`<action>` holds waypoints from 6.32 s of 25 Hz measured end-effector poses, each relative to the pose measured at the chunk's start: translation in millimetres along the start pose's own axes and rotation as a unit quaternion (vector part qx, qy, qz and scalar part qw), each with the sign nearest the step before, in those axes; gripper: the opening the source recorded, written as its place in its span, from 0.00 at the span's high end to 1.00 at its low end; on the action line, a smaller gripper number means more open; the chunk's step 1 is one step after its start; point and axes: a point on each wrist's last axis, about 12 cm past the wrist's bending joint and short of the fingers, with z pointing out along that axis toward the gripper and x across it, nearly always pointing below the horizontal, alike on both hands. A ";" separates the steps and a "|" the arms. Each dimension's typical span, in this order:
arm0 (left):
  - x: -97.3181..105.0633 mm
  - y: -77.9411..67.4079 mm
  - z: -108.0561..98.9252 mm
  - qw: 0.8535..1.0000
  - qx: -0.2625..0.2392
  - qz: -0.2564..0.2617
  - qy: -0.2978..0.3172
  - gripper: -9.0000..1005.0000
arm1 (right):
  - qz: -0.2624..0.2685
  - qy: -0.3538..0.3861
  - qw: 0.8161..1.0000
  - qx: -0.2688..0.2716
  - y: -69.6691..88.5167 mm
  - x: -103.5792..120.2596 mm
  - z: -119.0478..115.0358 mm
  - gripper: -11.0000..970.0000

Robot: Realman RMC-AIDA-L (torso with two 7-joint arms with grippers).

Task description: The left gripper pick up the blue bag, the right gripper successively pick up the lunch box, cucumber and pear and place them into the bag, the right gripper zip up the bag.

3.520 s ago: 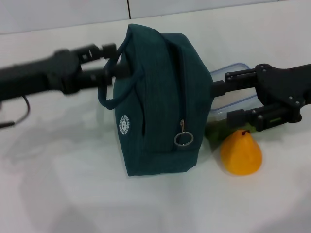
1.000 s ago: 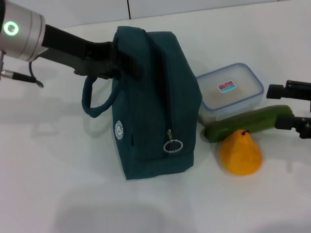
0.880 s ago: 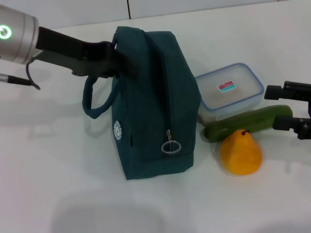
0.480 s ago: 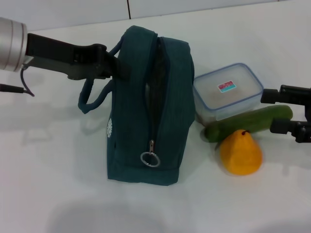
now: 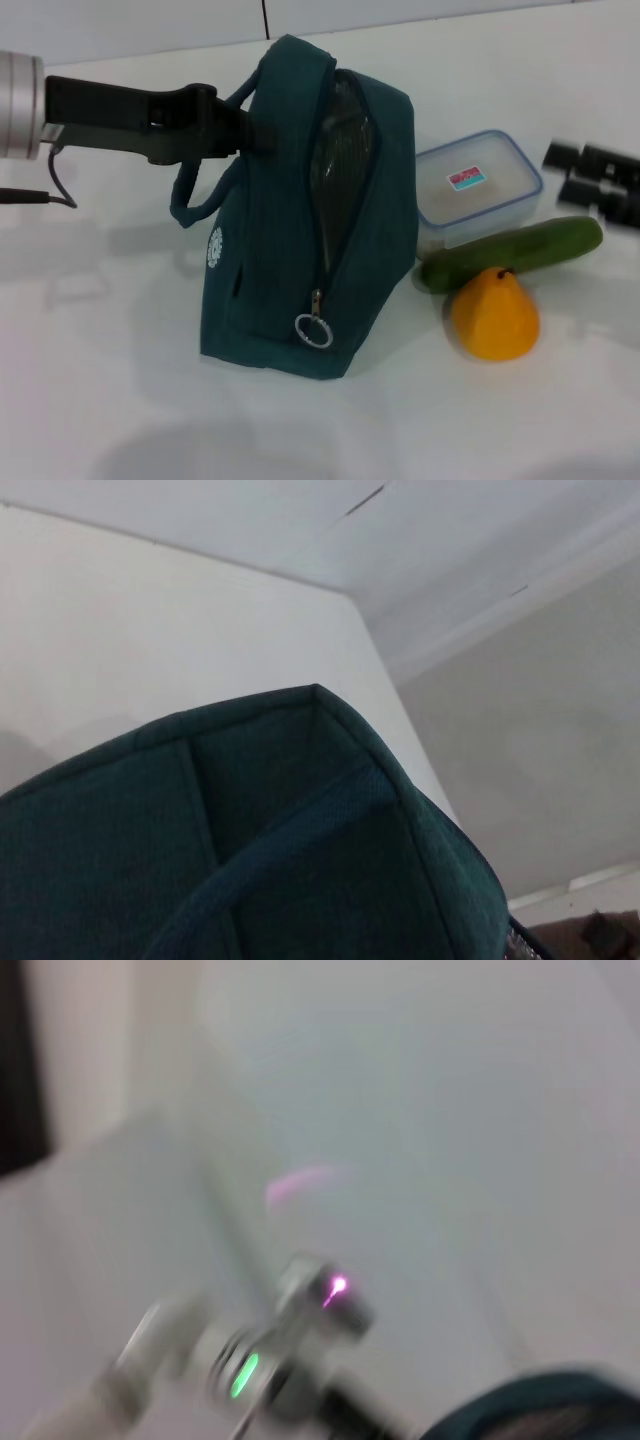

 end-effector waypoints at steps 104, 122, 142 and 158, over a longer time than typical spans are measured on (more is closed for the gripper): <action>21.9 31.8 -3.5 1.000 -0.001 0.007 -0.021 0.94 | 0.274 -0.231 0.900 0.250 -47.3 58.5 30.4 0.89; 16.9 31.8 -11.2 0.999 -0.006 0.008 -0.030 0.94 | 0.224 -0.254 0.917 0.210 -46.6 29.5 25.6 0.89; 20.1 28.7 1.2 1.000 0.005 0.003 -0.016 0.94 | 0.124 -0.304 0.938 0.113 -53.5 -39.6 55.7 0.89; 10.5 19.2 23.2 1.000 0.019 0.011 0.002 0.94 | 0.110 -0.273 0.955 0.019 -49.3 -60.9 106.6 0.89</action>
